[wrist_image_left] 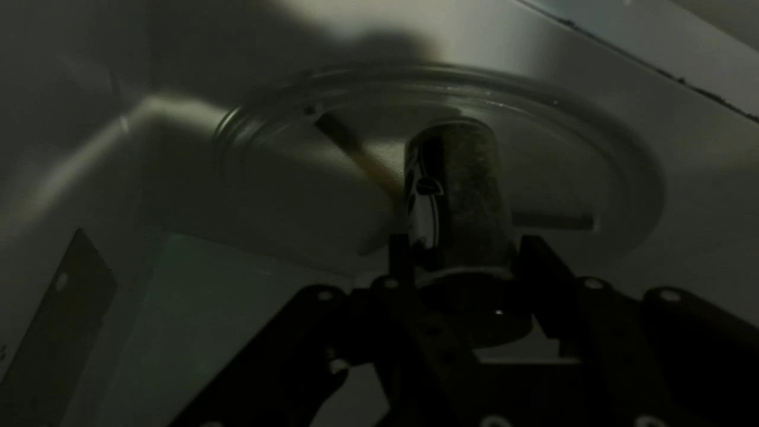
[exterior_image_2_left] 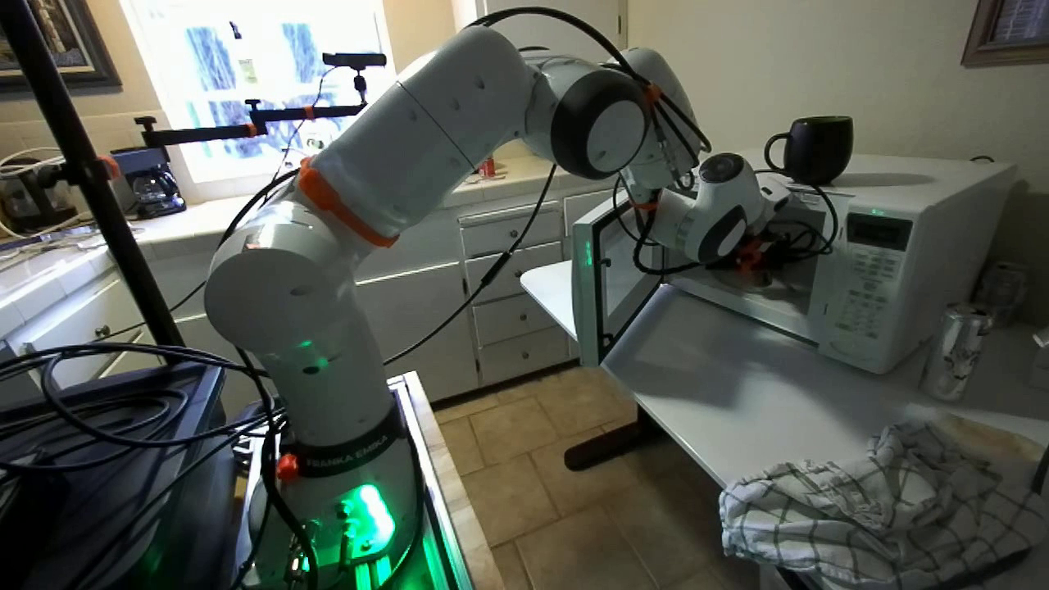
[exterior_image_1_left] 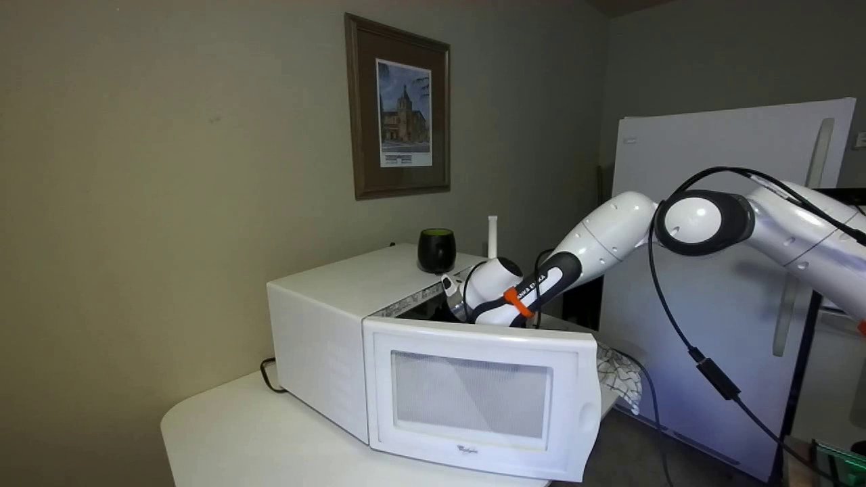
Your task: Put the spice bottle in the microwave
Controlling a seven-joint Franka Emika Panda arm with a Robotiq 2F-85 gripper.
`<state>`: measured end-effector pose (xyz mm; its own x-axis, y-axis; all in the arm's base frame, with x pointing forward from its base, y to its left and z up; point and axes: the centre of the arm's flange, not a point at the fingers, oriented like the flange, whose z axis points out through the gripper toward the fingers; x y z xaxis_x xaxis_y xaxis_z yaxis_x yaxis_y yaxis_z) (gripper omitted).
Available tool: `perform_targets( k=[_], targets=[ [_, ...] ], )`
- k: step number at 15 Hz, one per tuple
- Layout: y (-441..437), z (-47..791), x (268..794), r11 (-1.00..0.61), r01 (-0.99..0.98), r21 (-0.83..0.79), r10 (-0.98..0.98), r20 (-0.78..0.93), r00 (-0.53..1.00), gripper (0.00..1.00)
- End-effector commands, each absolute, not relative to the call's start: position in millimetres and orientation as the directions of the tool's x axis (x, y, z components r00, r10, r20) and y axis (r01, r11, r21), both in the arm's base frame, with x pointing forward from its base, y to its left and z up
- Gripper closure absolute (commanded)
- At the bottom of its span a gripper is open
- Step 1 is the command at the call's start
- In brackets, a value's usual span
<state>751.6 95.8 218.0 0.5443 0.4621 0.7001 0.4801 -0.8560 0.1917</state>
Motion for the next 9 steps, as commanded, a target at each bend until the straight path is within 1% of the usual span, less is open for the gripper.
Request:
perform_targets(
  k=[1, 9],
  targets=[
    [100.2, 214.9, 764.2, -0.862, 0.473, 0.181, 0.456, 0.683, 0.57, 0.77],
    [100.6, 212.6, 765.5, -0.871, 0.458, 0.177, 0.448, 0.671, 0.592, 0.77]
  ],
)
